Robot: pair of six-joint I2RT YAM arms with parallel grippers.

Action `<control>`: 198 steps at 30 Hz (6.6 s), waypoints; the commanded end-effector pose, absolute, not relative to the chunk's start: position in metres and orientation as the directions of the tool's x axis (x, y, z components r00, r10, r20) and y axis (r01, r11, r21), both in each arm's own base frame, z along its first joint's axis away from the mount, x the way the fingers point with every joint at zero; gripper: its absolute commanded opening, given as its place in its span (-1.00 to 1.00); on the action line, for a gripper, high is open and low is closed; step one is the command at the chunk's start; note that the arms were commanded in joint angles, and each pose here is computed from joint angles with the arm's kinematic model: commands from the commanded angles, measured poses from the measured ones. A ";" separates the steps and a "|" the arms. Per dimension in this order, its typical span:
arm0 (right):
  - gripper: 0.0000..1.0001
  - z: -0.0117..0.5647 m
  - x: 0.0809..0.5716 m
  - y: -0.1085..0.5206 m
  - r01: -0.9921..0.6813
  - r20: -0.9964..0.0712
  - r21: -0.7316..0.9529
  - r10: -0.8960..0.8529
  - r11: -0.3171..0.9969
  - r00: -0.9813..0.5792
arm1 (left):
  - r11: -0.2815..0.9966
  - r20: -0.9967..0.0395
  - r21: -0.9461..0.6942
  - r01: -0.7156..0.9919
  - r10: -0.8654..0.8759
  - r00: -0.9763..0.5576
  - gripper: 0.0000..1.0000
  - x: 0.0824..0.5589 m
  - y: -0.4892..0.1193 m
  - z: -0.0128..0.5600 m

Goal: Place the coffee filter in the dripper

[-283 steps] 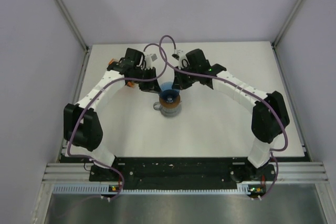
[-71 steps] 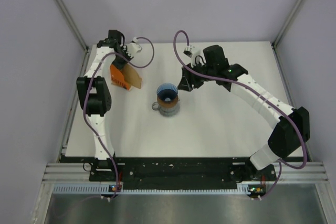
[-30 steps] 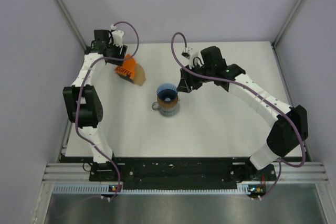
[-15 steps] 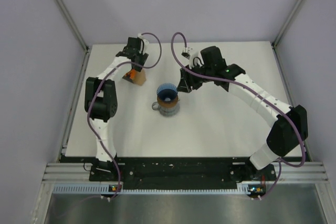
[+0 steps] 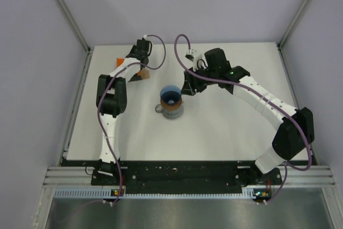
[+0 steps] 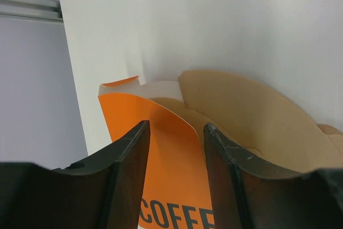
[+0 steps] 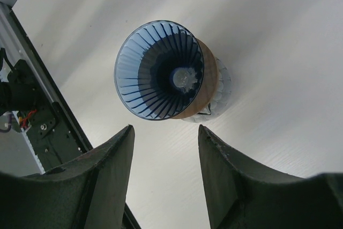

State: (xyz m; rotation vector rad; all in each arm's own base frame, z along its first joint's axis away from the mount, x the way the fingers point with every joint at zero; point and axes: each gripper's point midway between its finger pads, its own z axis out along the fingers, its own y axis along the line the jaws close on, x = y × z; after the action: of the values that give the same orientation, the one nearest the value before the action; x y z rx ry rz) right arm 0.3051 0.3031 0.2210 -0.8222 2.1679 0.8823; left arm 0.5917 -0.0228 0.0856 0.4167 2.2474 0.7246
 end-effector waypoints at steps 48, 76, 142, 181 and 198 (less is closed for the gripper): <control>0.02 0.233 0.295 0.308 -0.765 -0.772 0.349 -0.297 0.542 -0.562 | 0.778 -0.387 0.601 0.184 0.485 -0.784 0.36 0.473 0.004 0.091; 0.02 0.234 0.293 0.306 -0.765 -0.775 0.341 -0.298 0.546 -0.557 | 0.615 -0.304 0.782 0.103 0.519 -0.799 -0.12 0.483 0.040 0.094; -0.35 0.290 0.319 0.425 -0.993 -0.990 -0.062 -0.122 -0.097 0.073 | 0.688 -0.793 -0.032 0.725 0.423 -0.438 -1.00 0.346 -0.143 0.259; -0.30 0.214 0.282 0.463 -0.920 -0.843 -0.334 -0.372 -0.203 0.389 | 0.690 -0.769 -0.122 0.713 0.389 -0.508 -1.00 0.347 -0.152 0.250; -1.00 0.192 0.340 0.495 -0.798 -0.646 -0.578 -0.502 -0.170 0.575 | 0.746 -0.787 -0.132 0.653 0.321 -0.527 -1.00 0.401 -0.099 0.187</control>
State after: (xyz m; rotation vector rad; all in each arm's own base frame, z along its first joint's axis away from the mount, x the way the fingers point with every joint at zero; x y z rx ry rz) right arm 0.3390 0.4680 0.1838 -1.7762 1.2000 0.4896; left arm 0.3798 -0.0967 0.1997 0.7104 2.2423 -0.5059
